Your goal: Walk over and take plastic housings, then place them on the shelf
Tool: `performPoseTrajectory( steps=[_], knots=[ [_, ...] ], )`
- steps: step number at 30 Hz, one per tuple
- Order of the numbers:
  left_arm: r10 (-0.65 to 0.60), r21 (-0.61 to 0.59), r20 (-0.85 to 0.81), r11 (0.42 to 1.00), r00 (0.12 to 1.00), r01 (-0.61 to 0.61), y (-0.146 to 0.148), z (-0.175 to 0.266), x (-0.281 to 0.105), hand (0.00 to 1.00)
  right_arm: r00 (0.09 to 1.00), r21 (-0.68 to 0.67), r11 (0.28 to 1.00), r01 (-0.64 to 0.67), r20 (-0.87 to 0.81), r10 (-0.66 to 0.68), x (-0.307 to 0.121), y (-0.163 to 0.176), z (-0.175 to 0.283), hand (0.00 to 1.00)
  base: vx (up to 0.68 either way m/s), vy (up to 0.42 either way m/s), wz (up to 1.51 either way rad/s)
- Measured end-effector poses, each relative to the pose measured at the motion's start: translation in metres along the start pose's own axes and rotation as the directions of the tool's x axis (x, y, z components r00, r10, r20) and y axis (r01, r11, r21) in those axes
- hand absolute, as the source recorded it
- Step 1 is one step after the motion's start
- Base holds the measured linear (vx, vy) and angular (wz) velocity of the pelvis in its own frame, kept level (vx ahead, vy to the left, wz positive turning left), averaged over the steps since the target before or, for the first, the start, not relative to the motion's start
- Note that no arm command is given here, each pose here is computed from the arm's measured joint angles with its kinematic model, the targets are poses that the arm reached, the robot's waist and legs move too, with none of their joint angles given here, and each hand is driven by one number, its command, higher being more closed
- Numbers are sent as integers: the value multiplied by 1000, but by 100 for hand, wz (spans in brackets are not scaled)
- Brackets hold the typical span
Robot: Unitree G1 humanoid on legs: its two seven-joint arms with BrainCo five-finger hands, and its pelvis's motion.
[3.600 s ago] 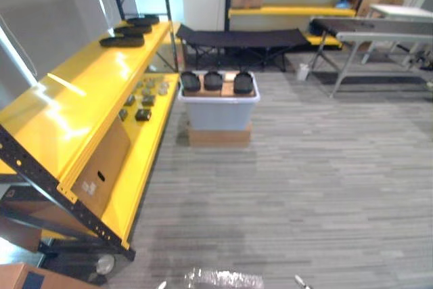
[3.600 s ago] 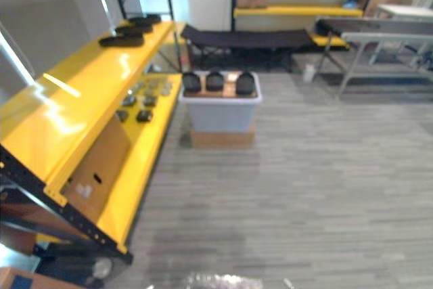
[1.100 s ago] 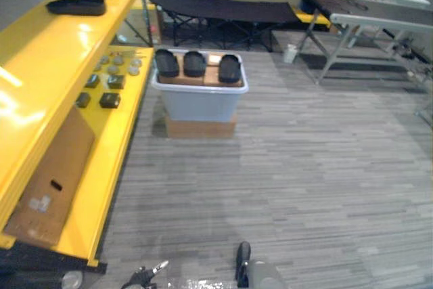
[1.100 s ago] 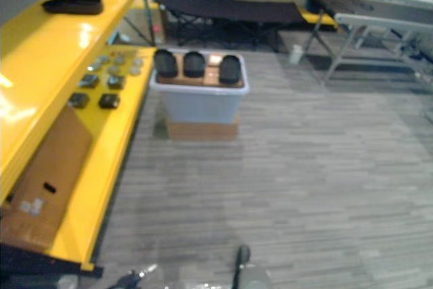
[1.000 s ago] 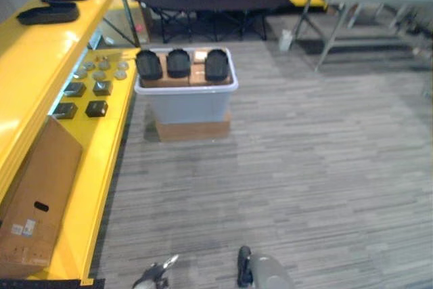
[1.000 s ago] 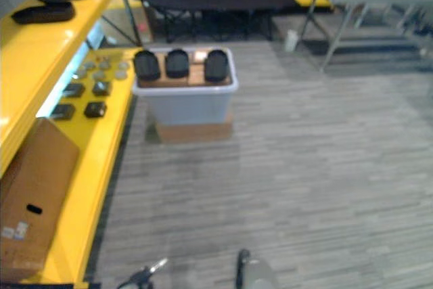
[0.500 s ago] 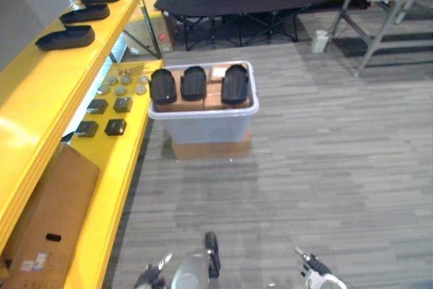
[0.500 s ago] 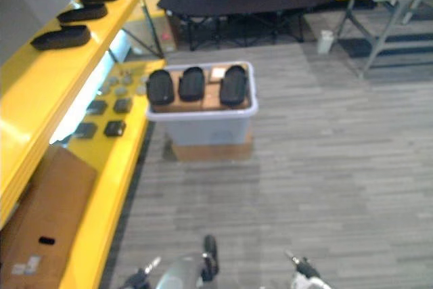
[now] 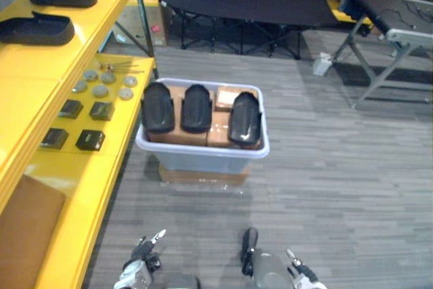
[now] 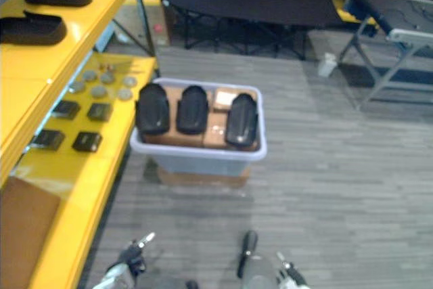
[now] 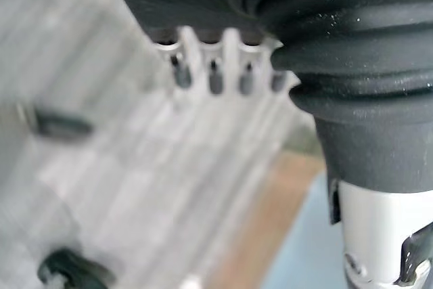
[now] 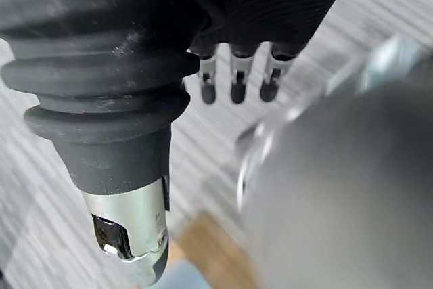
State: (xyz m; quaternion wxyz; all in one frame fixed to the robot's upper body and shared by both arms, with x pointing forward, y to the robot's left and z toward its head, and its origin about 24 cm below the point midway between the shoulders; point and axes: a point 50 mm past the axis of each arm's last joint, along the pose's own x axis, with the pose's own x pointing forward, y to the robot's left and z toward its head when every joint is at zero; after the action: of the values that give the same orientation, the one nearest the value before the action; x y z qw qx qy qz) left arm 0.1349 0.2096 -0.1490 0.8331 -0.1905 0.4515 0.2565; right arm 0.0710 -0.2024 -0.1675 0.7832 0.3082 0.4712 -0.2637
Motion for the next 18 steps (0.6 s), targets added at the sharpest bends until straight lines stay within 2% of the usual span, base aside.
performPoseTrajectory(
  steps=[4, 7, 11, 12, 13, 14, 16, 17, 18],
  knots=[
    [32, -29, -110, 999, 993, -35, -3, -34, -7, 0, 999, -31, 998, 49, -16, -49, -3, -15, -2, 0, 554, -353, 49],
    [38, -52, -141, 998, 989, -46, -5, -41, -8, 0, 999, -152, 987, 47, 8, -46, -1, -14, 13, 0, 436, -328, 8],
    [22, 60, -151, 998, 988, -13, -7, -44, -9, 0, 997, -350, 937, 24, 75, 2, -1, -9, 24, 0, 217, -125, 24],
    [16, 90, -149, 996, 989, -3, -8, -44, -9, 0, 991, -455, 891, 4, 122, 58, -2, -3, 31, 0, 111, 8, 21],
    [13, 123, -149, 992, 989, 6, -9, -45, -9, 0, 978, -583, 812, -25, 155, 141, -3, 7, 40, 0, 69, 58, 14],
    [14, 130, -153, 991, 988, 6, -9, -47, -10, 0, 969, -656, 753, -39, 158, 188, -4, 12, 44, 0, 97, 118, 6],
    [35, 196, -134, 980, 990, -8, 0, -40, -8, 0, 896, -872, 465, -152, 77, 437, -11, 57, 41, 0, 108, 139, 11],
    [33, 224, -124, 975, 992, -4, 1, -38, -7, 0, 858, -906, 381, -185, 40, 512, -15, 72, 38, 0, 116, 130, 25],
    [38, 278, -97, 960, 995, -9, 5, -29, -5, 0, 725, -946, 170, -277, -90, 683, -29, 114, 23, 0, 100, 97, 22]
  ],
)
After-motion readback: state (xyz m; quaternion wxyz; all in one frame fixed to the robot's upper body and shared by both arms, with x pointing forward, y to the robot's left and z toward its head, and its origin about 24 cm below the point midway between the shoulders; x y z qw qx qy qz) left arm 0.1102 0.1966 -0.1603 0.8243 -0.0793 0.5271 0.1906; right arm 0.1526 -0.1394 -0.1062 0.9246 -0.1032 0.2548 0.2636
